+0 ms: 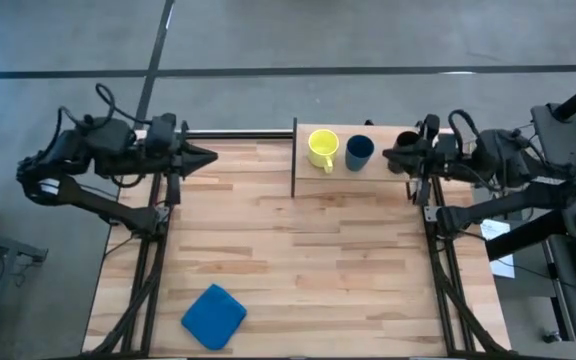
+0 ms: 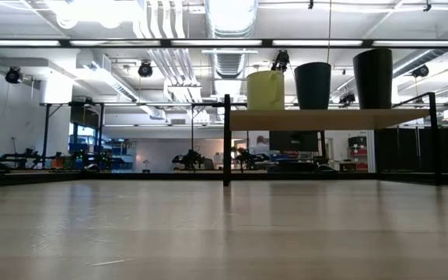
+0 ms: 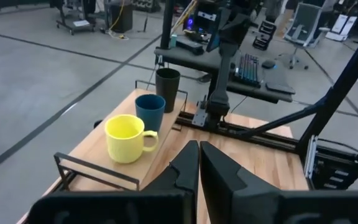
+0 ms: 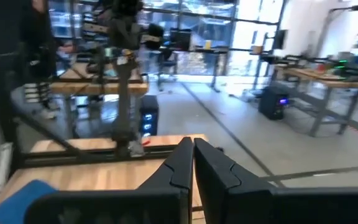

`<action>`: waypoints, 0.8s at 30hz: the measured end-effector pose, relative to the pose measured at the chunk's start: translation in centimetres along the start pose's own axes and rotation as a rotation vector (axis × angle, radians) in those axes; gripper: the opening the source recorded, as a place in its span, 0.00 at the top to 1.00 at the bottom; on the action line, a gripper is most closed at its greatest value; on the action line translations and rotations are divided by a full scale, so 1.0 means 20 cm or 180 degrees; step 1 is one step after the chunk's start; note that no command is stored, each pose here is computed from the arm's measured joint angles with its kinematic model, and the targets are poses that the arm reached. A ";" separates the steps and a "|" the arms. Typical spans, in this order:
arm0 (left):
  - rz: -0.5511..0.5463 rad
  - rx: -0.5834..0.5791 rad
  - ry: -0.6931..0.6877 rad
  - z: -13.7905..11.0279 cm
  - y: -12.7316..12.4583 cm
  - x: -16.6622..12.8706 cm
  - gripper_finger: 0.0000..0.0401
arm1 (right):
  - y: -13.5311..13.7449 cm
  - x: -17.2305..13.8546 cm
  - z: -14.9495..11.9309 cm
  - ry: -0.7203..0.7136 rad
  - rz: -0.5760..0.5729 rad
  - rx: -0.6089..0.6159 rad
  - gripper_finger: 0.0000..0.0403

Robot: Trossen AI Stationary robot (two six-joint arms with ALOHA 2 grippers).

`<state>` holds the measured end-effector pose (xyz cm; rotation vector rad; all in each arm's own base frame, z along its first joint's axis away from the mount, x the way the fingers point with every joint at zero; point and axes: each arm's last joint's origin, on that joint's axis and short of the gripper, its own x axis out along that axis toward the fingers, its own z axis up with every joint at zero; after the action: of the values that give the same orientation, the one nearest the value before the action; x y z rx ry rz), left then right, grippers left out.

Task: Stack small to large cups/mugs on shelf
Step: Return to Home Position

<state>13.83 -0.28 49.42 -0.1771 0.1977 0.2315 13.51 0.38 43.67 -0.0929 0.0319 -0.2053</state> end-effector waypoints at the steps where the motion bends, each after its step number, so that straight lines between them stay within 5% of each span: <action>1: 0.0003 0.0028 0.0014 -0.01 0.00 0.00 1.00 | -0.01 0.00 -0.01 0.0008 0.0041 0.0001 0.98; 7: -0.0020 0.0121 -0.0026 -0.09 0.01 0.03 1.00 | -0.01 0.07 -0.10 0.0131 0.0355 0.0087 0.98; 14: -0.0259 0.0209 -0.0462 -0.20 0.03 0.03 1.00 | -0.02 0.10 -0.17 -0.0274 0.0723 0.0186 0.98; 24: -0.0401 0.0126 -0.0974 -0.47 0.08 0.04 1.00 | 0.00 0.07 -0.31 -0.0316 0.0823 0.0370 0.98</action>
<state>12.50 -0.39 40.02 -0.1124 -0.1126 0.1270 14.54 -0.54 37.41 0.0174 -0.0668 0.0562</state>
